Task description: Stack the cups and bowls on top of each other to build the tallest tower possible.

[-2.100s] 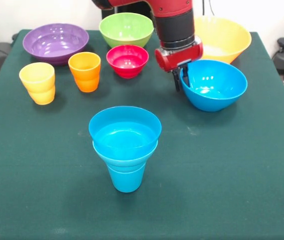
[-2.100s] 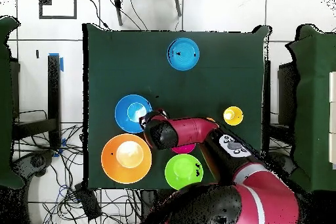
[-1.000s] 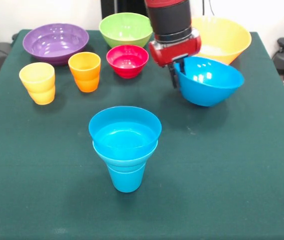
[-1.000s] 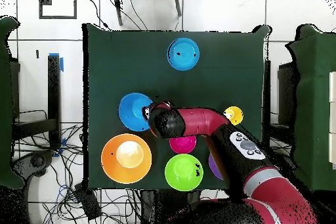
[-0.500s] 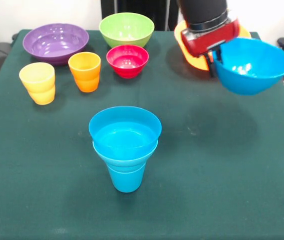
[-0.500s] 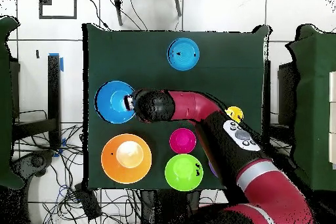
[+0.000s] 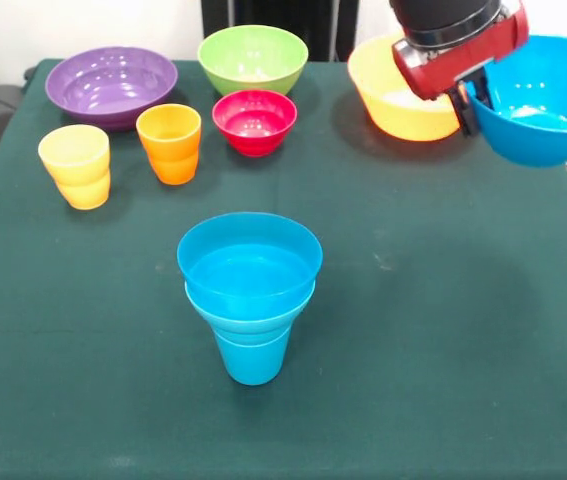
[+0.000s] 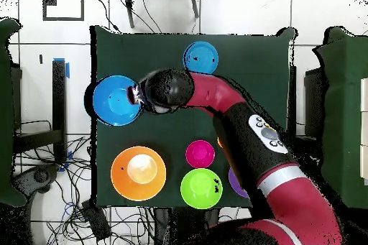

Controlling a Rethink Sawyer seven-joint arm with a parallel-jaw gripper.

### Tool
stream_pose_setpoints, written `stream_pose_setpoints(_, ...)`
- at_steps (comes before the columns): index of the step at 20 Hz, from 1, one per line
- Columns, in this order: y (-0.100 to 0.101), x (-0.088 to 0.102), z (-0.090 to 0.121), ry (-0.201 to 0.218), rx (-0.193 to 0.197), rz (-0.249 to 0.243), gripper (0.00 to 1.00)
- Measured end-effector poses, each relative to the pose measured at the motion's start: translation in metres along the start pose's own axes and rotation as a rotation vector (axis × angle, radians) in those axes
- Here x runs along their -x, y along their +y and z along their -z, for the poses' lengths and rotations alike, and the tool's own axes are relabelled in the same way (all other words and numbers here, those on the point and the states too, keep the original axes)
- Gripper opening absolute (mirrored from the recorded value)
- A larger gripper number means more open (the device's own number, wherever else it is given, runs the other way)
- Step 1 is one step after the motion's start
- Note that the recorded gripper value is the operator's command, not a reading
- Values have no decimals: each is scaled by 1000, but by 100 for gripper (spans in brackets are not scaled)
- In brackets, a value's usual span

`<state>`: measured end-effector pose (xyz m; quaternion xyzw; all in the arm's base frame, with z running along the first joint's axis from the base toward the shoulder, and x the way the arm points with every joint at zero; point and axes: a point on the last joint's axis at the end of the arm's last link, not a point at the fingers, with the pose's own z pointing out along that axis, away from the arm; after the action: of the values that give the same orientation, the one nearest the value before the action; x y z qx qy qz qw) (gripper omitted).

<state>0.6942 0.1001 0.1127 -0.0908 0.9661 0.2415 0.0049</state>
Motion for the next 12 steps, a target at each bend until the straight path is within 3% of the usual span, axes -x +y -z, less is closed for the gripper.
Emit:
stream_pose_setpoints(3, -14, 25, 20, 57, 44, -30, 0)
stream_pose_setpoints(12, -59, 79, 74, 126, 111, -78, 0)
